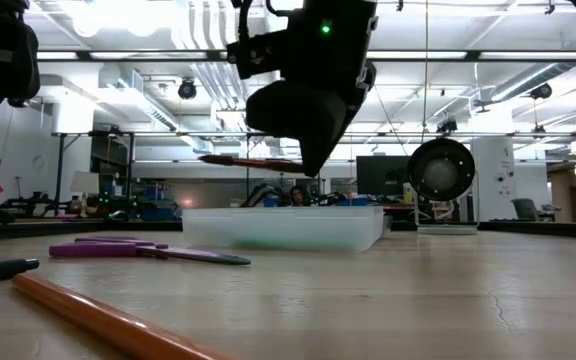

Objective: Pick & place school supplies into a supply box
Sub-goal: Put the brown pen into the supply box

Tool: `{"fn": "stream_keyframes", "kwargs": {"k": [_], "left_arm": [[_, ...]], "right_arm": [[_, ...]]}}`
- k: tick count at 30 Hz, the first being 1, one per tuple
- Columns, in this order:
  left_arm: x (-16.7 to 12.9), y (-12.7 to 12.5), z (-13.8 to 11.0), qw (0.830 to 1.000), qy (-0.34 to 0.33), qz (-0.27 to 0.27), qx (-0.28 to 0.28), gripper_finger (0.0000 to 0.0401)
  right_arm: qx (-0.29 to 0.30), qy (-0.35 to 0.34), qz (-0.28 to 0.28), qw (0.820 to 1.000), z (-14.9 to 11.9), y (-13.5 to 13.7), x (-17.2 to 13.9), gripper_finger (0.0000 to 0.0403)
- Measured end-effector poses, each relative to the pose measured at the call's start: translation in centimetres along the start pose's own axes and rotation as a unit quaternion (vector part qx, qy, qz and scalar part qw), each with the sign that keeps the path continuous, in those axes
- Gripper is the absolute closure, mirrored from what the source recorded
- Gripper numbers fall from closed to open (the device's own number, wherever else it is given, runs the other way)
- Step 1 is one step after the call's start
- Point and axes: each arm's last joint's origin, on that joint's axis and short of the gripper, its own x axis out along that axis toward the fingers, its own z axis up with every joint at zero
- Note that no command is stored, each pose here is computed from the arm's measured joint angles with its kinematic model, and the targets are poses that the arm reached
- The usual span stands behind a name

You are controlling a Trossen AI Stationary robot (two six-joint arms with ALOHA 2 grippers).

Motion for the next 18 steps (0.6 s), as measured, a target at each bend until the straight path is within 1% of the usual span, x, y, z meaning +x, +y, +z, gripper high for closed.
{"fn": "stream_keyframes", "kwargs": {"k": [10,14,18], "left_arm": [[0.0,0.0,0.0,1.0,0.0,0.0,0.0,0.0296],[0.0,0.0,0.0,1.0,0.0,0.0,0.0,0.0296],[0.0,0.0,0.0,1.0,0.0,0.0,0.0,0.0296]], "right_arm": [[0.001,0.006,-0.009,1.0,-0.2,-0.7,0.0,0.0394],[0.025,0.001,-0.008,1.0,-0.4,-1.7,-0.5,0.0394],[0.032,-0.006,-0.008,0.999,-1.2,-2.4,-0.4,0.0394]]}}
